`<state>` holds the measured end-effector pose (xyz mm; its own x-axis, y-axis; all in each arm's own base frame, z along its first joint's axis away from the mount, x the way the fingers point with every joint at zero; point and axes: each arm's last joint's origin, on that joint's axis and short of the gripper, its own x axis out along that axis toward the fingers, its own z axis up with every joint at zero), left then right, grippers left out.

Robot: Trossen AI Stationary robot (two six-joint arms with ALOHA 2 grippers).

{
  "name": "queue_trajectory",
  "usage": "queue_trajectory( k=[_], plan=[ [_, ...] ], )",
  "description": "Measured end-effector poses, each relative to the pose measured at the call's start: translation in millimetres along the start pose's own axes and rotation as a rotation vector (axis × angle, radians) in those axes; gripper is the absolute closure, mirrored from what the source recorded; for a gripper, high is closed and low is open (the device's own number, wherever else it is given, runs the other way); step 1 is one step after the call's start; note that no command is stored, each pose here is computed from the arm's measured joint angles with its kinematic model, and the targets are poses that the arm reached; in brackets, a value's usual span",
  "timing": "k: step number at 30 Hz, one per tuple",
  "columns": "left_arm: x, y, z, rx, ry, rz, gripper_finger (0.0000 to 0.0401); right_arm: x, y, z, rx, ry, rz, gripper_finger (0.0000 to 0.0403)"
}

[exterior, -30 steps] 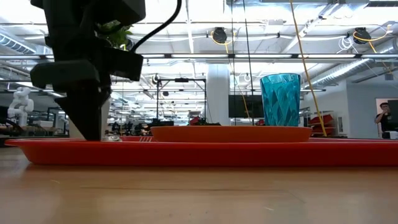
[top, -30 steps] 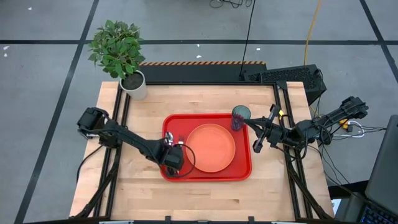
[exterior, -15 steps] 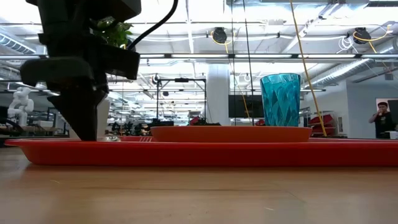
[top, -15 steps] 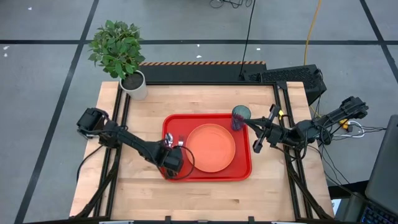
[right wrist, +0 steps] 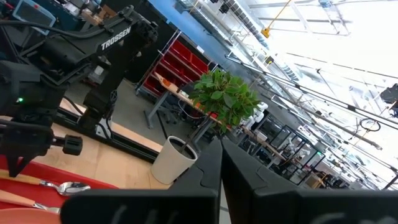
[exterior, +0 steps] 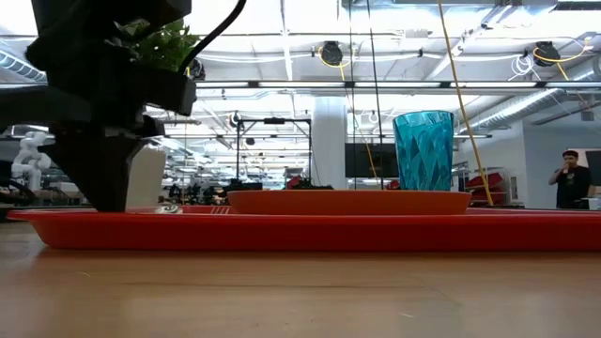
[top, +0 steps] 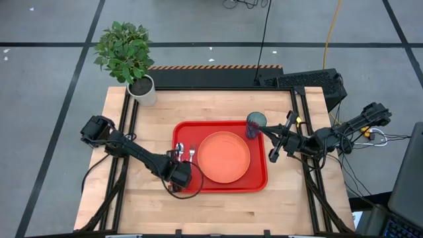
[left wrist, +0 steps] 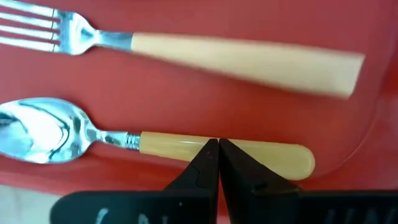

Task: Pick and place plate/cup/fork/spoon on tray
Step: Adjust the utensils on the red tray

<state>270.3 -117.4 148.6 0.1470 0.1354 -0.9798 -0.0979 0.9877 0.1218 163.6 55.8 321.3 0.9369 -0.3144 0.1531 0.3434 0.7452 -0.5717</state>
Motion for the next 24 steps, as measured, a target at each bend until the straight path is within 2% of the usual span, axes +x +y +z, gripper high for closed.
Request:
queue_trajectory(
  k=[6,12,19,24],
  plan=[
    [0,3,-2,0.071,0.017,0.039,0.0397,0,0,0,0.000,0.000,0.000,0.0403],
    [2,8,2,0.047,-0.001,0.044,0.0382,0,0,0,0.000,0.000,0.000,0.0403],
    [3,8,11,0.054,-0.071,0.022,0.0397,0,0,0,0.000,-0.001,0.001,0.0403],
    [3,7,11,0.041,-0.077,0.017,0.0385,0,0,0,0.000,-0.001,0.001,0.0403]
  ],
)
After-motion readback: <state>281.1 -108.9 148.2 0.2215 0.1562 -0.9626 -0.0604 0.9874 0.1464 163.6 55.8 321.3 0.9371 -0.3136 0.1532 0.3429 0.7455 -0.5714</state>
